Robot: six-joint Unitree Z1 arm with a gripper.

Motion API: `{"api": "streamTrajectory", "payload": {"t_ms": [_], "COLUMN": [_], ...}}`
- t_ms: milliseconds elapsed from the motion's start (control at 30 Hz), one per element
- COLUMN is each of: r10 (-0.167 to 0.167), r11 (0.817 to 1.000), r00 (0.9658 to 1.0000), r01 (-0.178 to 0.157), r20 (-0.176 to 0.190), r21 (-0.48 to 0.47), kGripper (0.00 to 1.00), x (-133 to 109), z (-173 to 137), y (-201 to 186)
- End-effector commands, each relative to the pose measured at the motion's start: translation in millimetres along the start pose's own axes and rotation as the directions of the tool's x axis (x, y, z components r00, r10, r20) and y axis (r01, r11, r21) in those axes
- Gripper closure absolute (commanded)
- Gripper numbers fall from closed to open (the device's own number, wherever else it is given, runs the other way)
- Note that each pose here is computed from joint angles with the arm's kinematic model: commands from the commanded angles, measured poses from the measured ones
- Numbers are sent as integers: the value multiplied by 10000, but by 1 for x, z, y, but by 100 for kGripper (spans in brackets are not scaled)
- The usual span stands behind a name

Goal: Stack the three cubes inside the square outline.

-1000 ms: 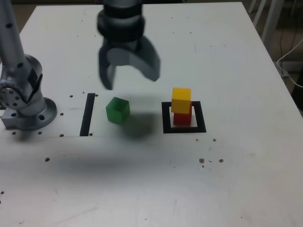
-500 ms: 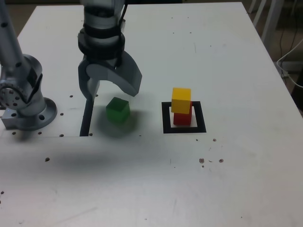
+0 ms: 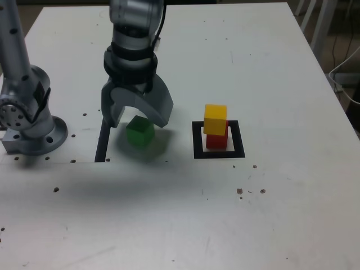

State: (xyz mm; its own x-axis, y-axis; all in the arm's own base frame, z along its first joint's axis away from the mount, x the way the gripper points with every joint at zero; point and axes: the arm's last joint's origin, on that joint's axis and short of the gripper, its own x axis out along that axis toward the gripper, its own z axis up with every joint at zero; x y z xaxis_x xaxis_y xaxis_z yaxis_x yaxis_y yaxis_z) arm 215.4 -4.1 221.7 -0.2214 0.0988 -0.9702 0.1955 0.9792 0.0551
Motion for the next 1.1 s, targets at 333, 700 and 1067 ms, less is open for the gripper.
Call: {"api": "streamTrajectory", "payload": {"t_ms": [333,700,1067], "r10": [-320,-251,-241], "r11": [9990,9984,9985], "r00": [9993,9994,9993], "r01": [325,239,228], "r20": [-171,224,268], "r21": [315,503,499], "kGripper": [33,79,79], "x": [11,11,9], "z": [10,15,16], "y": [-6,-12,-12]}}
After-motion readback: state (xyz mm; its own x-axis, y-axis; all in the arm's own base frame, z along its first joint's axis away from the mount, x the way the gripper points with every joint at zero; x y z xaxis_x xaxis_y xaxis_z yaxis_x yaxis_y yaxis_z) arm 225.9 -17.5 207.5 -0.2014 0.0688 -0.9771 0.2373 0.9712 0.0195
